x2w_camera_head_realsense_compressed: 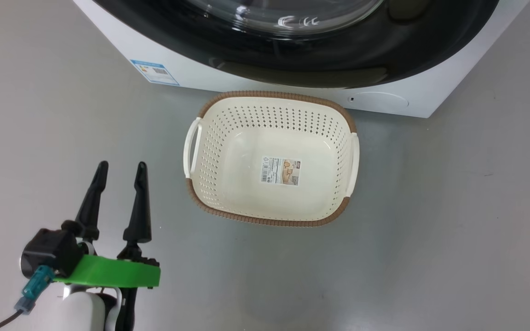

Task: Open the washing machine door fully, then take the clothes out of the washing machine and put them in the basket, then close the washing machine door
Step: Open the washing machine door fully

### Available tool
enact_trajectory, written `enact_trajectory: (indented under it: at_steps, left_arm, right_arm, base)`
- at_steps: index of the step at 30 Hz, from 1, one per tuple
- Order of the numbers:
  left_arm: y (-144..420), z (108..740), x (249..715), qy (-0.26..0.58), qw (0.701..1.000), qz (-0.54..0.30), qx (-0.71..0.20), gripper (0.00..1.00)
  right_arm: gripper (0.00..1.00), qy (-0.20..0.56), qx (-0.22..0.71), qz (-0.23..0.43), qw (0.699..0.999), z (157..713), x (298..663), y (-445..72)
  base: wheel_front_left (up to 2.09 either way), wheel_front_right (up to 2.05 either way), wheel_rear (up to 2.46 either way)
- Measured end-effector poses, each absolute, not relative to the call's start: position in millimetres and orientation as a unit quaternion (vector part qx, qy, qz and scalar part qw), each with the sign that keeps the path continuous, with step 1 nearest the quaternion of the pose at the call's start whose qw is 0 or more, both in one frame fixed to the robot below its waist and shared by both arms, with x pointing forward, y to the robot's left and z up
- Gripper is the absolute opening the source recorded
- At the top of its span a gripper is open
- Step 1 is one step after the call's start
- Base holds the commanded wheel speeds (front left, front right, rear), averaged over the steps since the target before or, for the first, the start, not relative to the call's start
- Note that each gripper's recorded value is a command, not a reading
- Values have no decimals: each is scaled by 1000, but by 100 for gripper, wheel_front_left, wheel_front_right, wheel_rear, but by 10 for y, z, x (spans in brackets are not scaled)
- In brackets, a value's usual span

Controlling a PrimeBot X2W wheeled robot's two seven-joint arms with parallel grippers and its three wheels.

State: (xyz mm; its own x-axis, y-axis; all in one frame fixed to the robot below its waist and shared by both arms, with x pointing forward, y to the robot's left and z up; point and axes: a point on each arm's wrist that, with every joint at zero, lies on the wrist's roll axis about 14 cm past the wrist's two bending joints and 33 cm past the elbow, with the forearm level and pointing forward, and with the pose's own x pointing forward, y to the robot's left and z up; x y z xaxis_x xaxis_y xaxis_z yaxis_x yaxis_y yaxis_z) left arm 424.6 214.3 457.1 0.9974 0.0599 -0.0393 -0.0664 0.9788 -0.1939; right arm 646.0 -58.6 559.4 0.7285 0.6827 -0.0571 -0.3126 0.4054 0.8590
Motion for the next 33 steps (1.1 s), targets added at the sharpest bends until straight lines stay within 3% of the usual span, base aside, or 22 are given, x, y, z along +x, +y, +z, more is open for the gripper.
enact_trajectory:
  at_steps: [33]
  left_arm:
    - [2068,4798,4136,-10,994,21,-103,100]
  right_arm:
    - [0,289,441,351,774,5515,5783,-369]
  base:
    - [0,0,0]
